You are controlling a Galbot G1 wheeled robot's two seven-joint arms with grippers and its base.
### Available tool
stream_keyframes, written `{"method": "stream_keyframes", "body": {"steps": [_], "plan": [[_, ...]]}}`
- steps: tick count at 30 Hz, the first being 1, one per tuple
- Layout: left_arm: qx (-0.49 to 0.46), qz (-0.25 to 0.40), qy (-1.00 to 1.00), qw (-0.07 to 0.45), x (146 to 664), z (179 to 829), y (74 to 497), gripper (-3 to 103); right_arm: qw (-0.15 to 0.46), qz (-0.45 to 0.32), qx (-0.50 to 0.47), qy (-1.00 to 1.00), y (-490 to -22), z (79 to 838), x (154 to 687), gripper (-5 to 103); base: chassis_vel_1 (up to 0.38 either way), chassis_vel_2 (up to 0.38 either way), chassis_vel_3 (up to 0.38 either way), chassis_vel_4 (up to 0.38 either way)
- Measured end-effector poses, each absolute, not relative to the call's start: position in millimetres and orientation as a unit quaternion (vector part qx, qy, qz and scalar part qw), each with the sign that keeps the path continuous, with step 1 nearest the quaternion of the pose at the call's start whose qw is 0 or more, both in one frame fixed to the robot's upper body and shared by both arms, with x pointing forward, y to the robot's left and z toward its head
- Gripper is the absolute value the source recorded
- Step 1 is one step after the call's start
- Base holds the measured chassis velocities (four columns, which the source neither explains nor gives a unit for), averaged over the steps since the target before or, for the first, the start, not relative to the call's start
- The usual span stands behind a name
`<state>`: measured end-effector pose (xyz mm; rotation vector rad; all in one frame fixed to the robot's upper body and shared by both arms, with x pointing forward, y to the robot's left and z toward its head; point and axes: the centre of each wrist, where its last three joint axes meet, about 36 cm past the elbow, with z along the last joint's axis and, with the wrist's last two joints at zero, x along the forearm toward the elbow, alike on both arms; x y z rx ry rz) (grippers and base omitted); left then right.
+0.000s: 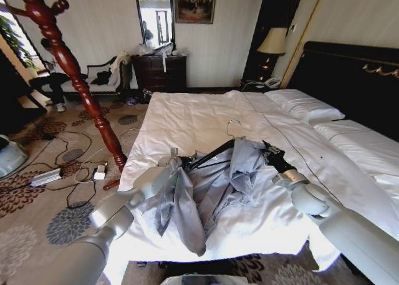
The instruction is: Pick up the clothes from the bed and hang them on the clothes hanger.
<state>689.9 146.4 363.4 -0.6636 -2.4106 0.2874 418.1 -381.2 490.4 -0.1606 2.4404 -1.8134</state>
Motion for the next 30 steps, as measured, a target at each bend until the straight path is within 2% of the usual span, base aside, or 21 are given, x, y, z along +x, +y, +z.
{"method": "stream_keyframes", "body": {"steps": [1,3,5,6,15,19,24,30], "plan": [[-0.251,0.109,-0.911,0.307,690,363,146,22,0.048,-0.595,-0.053,0.801,-381,490,418,16,0.0,0.0,0.0,0.0],[-0.251,0.109,-0.912,0.307,689,363,148,11,0.049,-0.594,-0.053,0.801,-380,490,419,16,0.0,0.0,0.0,0.0],[-0.251,0.109,-0.912,0.306,689,363,148,11,0.049,-0.594,-0.053,0.801,-380,490,419,16,0.0,0.0,0.0,0.0],[-0.251,0.109,-0.912,0.305,689,364,150,2,0.049,-0.594,-0.053,0.801,-380,490,419,16,0.0,0.0,0.0,0.0],[-0.244,0.109,-0.915,0.301,687,364,153,0,0.05,-0.594,-0.052,0.802,-380,489,419,16,0.0,0.0,0.0,0.0],[-0.244,0.119,-0.92,0.284,683,373,154,0,0.051,-0.594,-0.049,0.801,-381,490,419,16,0.0,0.0,0.0,0.0],[-0.249,0.104,-0.933,0.24,668,405,192,0,0.046,-0.587,-0.037,0.808,-387,484,422,16,0.0,0.0,0.0,0.0],[-0.256,0.108,-0.935,0.22,656,424,206,0,0.043,-0.58,-0.029,0.813,-390,485,426,16,0.0,0.0,0.0,0.0]]}}
